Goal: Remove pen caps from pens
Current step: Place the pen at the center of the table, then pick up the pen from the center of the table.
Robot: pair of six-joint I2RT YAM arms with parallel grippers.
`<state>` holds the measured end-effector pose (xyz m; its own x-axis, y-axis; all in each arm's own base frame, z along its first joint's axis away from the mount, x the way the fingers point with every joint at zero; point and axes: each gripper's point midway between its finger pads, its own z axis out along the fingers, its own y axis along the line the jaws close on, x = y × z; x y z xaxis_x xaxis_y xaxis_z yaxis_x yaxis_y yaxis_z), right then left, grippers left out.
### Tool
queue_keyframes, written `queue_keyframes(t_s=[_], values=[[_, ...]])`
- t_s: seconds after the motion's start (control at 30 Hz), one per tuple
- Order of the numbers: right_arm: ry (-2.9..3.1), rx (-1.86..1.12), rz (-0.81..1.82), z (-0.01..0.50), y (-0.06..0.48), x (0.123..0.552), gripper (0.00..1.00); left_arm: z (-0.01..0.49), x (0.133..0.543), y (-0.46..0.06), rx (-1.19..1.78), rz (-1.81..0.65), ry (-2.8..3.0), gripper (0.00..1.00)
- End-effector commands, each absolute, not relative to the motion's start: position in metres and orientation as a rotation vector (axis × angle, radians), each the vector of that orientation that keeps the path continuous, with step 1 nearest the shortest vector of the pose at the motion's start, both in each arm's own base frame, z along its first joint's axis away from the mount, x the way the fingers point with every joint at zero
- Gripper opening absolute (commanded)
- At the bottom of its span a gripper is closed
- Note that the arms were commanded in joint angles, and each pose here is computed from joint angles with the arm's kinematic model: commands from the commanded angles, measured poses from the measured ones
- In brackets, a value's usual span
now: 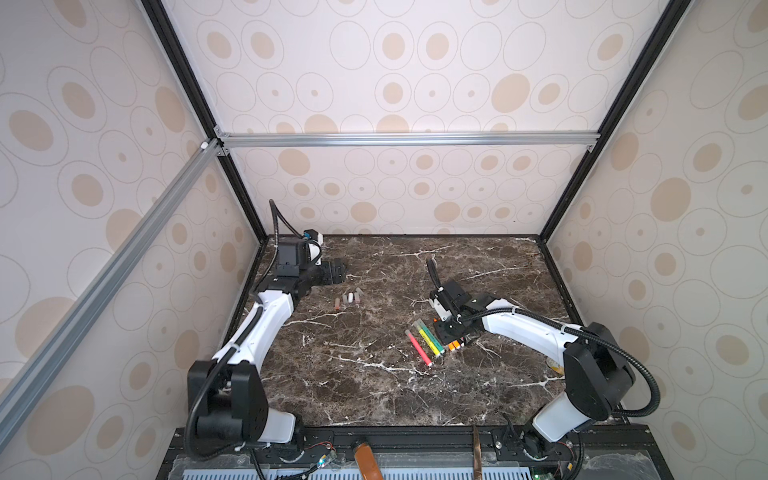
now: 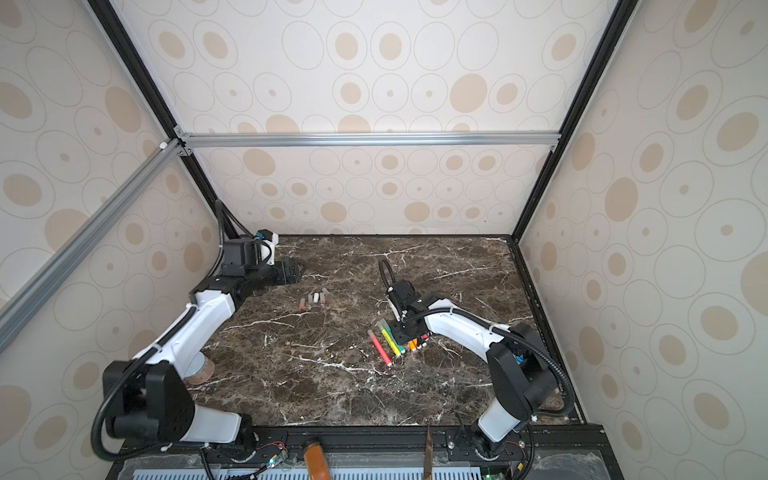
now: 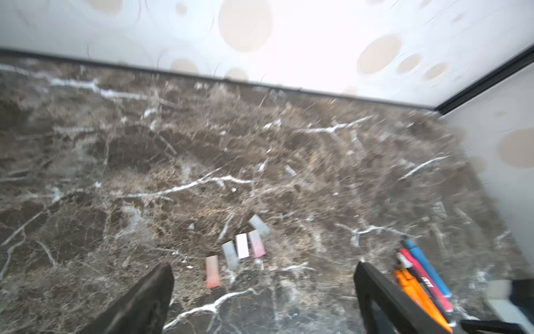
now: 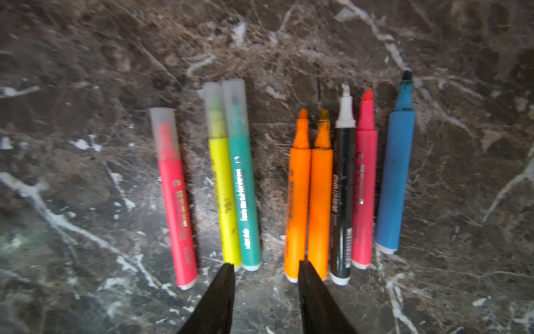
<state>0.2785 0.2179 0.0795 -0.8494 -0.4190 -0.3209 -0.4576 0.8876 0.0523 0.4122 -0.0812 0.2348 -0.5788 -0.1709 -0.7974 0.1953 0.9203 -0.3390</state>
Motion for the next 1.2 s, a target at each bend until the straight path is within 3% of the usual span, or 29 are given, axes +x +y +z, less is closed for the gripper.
queue_keyframes(t_s=[0.0, 0.27, 0.73, 0.93, 1.17], values=[[2.785, -0.755, 0.237, 0.076, 0.243, 0.26, 0.43, 0.275, 0.404, -0.089, -0.052, -0.626, 1.917, 1.0], [2.804, -0.798, 0.249, 0.055, 0.275, 0.247, 0.45, 0.256, 0.369, -0.08, -0.15, -0.651, 1.892, 1.0], [2.876, -0.826, 0.117, 0.02, 0.274, 0.248, 0.43, 0.227, 0.364, -0.082, -0.155, -0.659, 1.944, 0.96], [2.89, -0.828, 0.107, 0.011, 0.271, 0.245, 0.32, 0.225, 0.365, -0.084, -0.147, -0.667, 1.945, 0.95], [2.855, -0.884, 0.178, 0.015, 0.277, 0.241, 0.1, 0.219, 0.364, -0.086, -0.138, -0.682, 1.954, 0.89]])
